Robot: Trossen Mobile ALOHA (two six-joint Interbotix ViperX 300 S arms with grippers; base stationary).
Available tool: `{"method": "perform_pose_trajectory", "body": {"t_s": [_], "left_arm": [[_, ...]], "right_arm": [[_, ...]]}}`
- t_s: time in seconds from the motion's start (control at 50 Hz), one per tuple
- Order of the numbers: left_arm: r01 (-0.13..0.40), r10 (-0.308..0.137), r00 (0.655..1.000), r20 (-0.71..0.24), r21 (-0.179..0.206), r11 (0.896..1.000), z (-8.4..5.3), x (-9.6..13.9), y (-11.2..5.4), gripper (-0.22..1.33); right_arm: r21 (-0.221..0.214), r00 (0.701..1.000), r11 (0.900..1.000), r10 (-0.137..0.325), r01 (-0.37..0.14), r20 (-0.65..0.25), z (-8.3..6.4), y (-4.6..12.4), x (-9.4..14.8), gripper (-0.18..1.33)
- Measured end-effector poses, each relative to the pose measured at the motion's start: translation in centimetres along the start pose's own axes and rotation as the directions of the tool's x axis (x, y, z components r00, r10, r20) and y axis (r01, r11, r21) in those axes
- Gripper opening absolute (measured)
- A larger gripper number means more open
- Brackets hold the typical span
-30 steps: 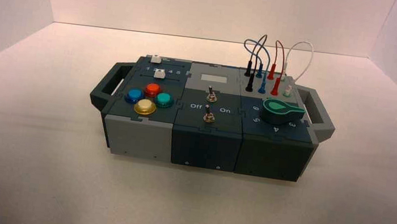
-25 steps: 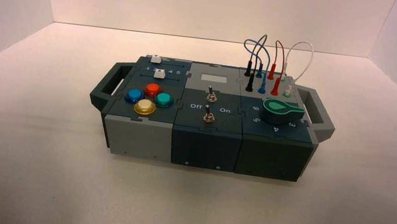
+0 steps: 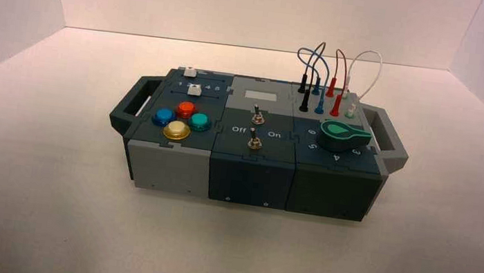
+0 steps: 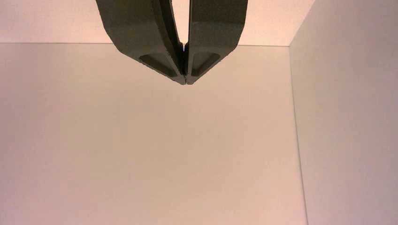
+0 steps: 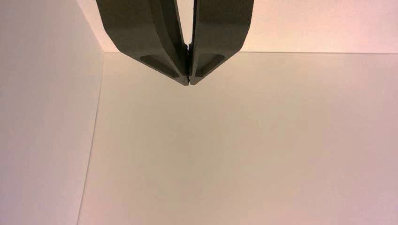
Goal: Push the green button with the left gripper.
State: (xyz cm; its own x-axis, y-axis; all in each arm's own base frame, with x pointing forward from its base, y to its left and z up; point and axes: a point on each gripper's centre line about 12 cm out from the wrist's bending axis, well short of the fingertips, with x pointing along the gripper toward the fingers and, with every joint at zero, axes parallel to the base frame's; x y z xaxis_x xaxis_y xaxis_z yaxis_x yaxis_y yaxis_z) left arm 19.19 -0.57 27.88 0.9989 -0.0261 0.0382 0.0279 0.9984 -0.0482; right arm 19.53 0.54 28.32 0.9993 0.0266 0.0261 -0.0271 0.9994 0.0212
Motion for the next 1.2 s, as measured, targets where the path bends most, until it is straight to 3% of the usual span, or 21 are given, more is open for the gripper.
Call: {"method": "perform_pose_trajectory", "body": {"t_s": [0.32, 0.46, 0.68, 0.78, 0.9, 0.92, 0.94, 1.02, 1.08, 1.2], "left_arm": [[0.005, -0.005, 1.0, -0.009, 0.0, 1.0, -0.1, -0.1, -0.1, -0.16], [0.025, -0.025, 0.997, -0.076, -0.002, 1.0, -0.9, 0.1, -0.5, -0.16], [0.106, -0.105, 0.961, -0.257, -0.008, 0.994, -2.4, 1.8, -2.4, -0.16], [0.172, -0.164, 0.913, -0.373, -0.011, 0.985, -3.4, 2.8, -4.1, -0.16], [0.273, -0.236, 0.806, -0.543, -0.013, 0.962, -5.4, 3.7, -6.9, -0.16], [0.275, -0.238, 0.803, -0.547, -0.014, 0.961, -5.4, 3.7, -7.0, -0.16], [0.297, -0.25, 0.773, -0.583, -0.015, 0.955, -5.8, 3.8, -7.7, -0.16], [0.328, -0.265, 0.732, -0.628, -0.016, 0.944, -6.2, 3.9, -8.6, -0.16], [0.357, -0.276, 0.691, -0.668, -0.017, 0.934, -6.5, 3.8, -9.4, -0.16], [0.36, -0.278, 0.65, -0.707, -0.035, 0.932, -6.5, 3.7, -9.9, -0.16]], "right_arm": [[0.0, 1.0, 1.0, 0.002, -0.002, 0.02, 0.5, 0.0, -0.5, -0.14], [0.0, 1.0, 0.9999, 0.016, -0.016, -0.02, 0.1, 0.3, -0.6, -0.15], [0.007, 0.979, 0.9915, 0.129, -0.13, -0.16, -0.9, 2.6, -0.3, -0.14], [0.01, 0.946, 0.979, 0.199, -0.204, -0.256, -1.9, 4.1, -0.2, -0.14], [0.022, 0.869, 0.9497, 0.295, -0.312, -0.398, -3.7, 6.6, -0.1, -0.14], [0.022, 0.866, 0.9488, 0.297, -0.315, -0.402, -3.8, 6.7, -0.1, -0.14], [0.032, 0.844, 0.9414, 0.316, -0.336, -0.433, -4.2, 7.3, -0.1, -0.14], [0.056, 0.806, 0.931, 0.341, -0.361, -0.483, -5.0, 8.2, 0.0, -0.14], [0.086, 0.76, 0.9203, 0.365, -0.382, -0.537, -6.0, 9.2, 0.0, -0.14], [0.129, 0.7, 0.9067, 0.395, -0.401, -0.595, -7.2, 10.5, -0.1, -0.14]]}}
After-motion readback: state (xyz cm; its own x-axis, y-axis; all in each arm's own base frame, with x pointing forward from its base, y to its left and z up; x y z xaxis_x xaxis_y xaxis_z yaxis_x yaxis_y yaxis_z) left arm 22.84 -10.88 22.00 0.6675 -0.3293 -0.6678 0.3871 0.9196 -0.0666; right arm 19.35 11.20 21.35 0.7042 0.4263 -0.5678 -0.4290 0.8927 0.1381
